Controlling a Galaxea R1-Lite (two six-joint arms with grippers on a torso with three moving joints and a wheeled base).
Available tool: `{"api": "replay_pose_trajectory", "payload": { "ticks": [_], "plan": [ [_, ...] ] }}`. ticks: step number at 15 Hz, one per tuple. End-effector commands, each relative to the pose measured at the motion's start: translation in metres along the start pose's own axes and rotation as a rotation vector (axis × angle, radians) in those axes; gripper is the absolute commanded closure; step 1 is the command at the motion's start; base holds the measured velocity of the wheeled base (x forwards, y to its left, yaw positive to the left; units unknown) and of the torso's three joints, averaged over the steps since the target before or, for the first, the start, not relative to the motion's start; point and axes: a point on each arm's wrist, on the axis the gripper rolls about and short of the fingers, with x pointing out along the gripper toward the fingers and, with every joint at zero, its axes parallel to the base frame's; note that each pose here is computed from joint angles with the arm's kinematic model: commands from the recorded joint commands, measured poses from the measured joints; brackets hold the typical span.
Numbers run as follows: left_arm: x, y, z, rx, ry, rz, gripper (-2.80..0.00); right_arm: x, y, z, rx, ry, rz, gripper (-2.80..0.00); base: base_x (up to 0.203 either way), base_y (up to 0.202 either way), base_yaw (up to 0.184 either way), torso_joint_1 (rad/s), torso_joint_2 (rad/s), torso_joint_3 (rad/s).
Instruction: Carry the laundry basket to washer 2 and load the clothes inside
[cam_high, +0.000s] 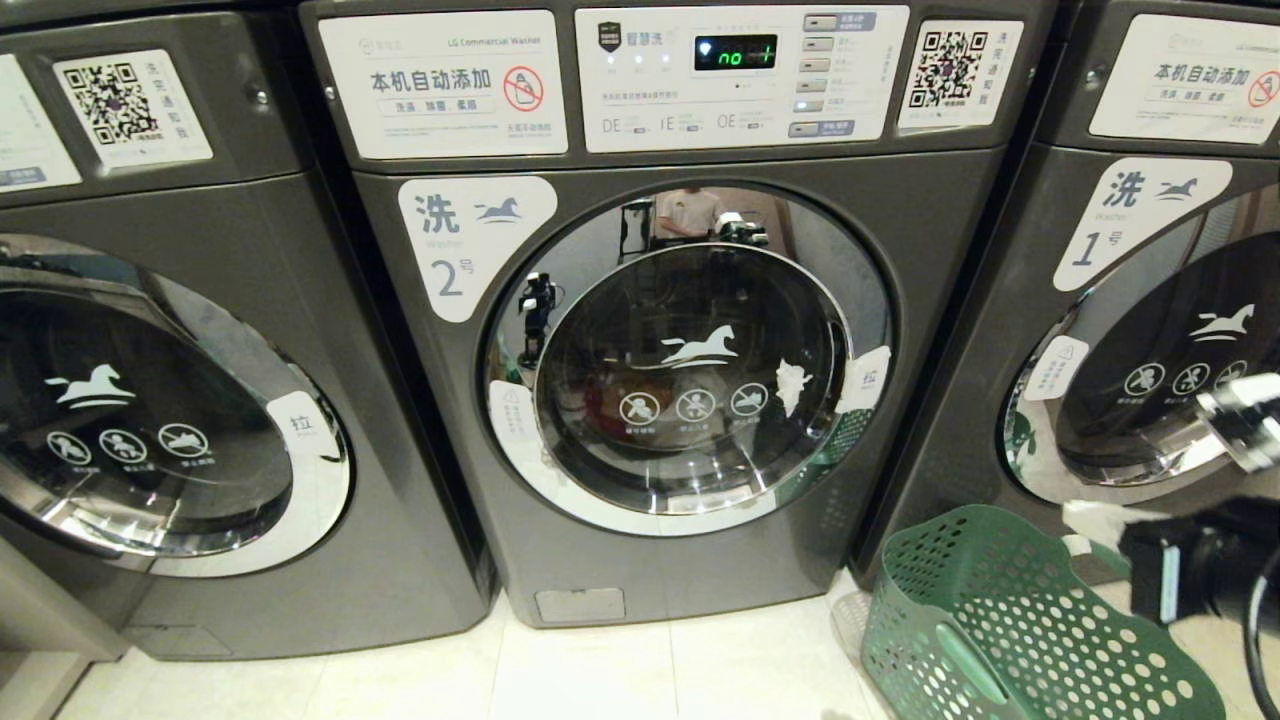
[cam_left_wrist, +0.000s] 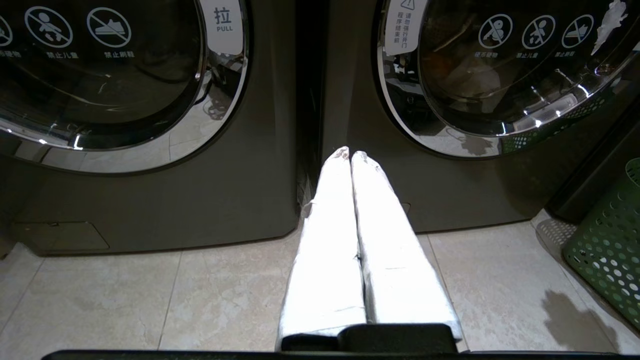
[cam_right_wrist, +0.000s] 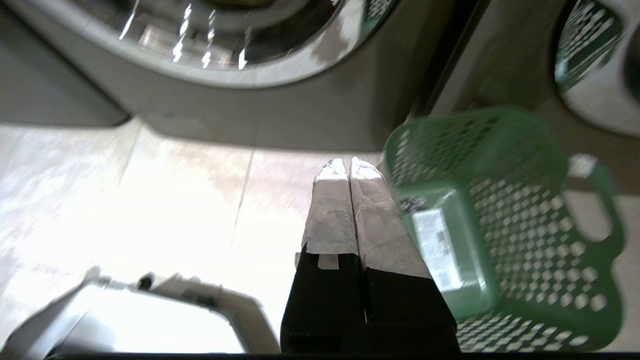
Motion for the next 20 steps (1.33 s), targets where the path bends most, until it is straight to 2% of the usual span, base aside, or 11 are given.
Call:
{"api": "replay_pose_trajectory", "payload": {
  "ticks": [1,2,4,7,10,14,18,20],
  "plan": [
    [0.000,0.000,-0.002,-0.001,0.005,0.000,0.00,-0.037,-0.002,-0.033,0.009,-0.052,0.047,0.00,0.000,0.000,0.000,0.000,0.00,0.000],
    [0.000,0.000,-0.002,-0.001,0.005,0.000,0.00,-0.049,-0.002,-0.063,0.008,-0.026,0.067,0.00,0.000,0.000,0.000,0.000,0.00,0.000],
    [0.000,0.000,-0.002,0.000,0.005,0.000,0.00,-0.066,-0.002,-0.106,-0.011,-0.023,0.050,0.00,0.000,0.000,0.000,0.000,0.00,0.000],
    [0.000,0.000,-0.002,-0.001,0.005,0.000,0.00,-0.092,0.004,-0.135,-0.043,-0.088,0.012,0.00,0.000,0.000,0.000,0.000,0.00,0.000],
    [0.000,0.000,-0.002,-0.001,0.005,0.000,0.00,-0.106,0.007,-0.150,-0.104,-0.151,-0.053,0.00,0.000,0.000,0.000,0.000,0.00,0.000],
    [0.000,0.000,-0.002,-0.001,0.005,0.000,0.00,-0.119,0.008,-0.170,-0.154,-0.354,-0.159,0.00,0.000,0.000,0.000,0.000,0.00,0.000],
    [0.000,0.000,-0.002,-0.001,0.005,0.000,0.00,-0.117,0.007,-0.174,-0.085,-0.344,-0.190,0.00,0.000,0.000,0.000,0.000,0.00,0.000],
    [0.000,0.000,-0.002,-0.001,0.005,0.000,0.00,-0.118,0.006,-0.172,-0.079,-0.358,-0.196,0.00,0.000,0.000,0.000,0.000,0.00,0.000]
  ]
}}
